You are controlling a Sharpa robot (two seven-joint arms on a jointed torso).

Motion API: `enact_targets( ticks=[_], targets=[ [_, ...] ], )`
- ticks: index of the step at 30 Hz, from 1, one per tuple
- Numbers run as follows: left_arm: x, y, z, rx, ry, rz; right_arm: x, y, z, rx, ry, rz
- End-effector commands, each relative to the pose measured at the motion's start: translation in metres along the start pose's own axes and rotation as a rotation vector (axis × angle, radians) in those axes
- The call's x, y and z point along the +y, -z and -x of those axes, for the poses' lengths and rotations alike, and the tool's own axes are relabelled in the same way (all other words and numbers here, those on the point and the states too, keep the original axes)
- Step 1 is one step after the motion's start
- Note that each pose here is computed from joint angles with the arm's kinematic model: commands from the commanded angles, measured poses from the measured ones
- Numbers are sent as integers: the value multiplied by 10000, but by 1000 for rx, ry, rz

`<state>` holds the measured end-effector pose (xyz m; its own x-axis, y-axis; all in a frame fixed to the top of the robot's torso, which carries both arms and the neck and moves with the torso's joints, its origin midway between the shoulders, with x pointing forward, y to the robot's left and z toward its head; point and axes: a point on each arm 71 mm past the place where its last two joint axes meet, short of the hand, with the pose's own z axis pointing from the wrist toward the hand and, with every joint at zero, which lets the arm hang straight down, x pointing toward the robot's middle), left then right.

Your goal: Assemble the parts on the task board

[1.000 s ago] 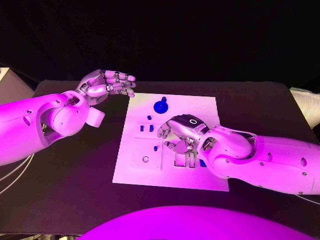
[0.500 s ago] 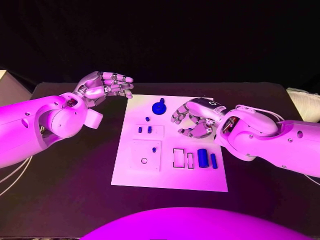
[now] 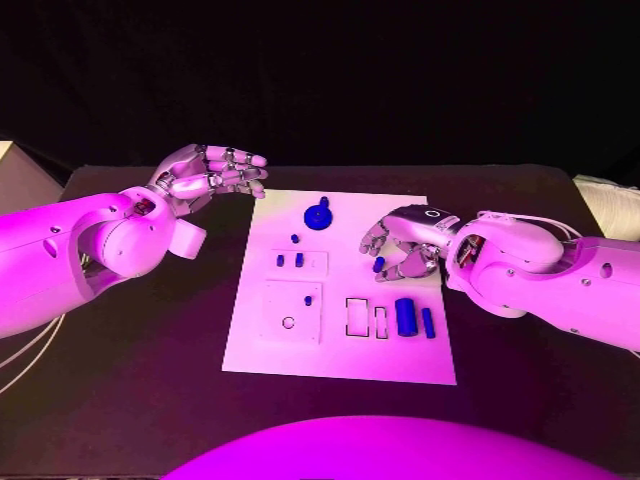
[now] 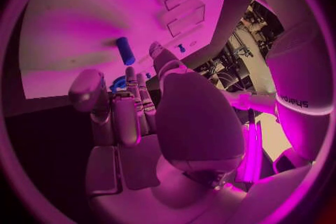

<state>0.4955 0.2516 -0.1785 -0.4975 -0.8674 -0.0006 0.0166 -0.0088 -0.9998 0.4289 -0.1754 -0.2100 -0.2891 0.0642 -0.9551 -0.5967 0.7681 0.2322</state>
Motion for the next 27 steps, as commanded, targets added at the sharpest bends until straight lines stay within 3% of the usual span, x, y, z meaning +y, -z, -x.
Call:
enact_targets(
  ticks=[1, 9, 27],
  targets=[
    [-12, -7, -22, 13, 14, -12, -43, 1, -31, 26, 97, -39],
    [-12, -5, -20, 13, 14, -11, -64, -13, -32, 0, 129, -67],
    [-10, -1, -14, 11, 13, -8, -21, -26, -76, 7, 113, -56]
  ],
)
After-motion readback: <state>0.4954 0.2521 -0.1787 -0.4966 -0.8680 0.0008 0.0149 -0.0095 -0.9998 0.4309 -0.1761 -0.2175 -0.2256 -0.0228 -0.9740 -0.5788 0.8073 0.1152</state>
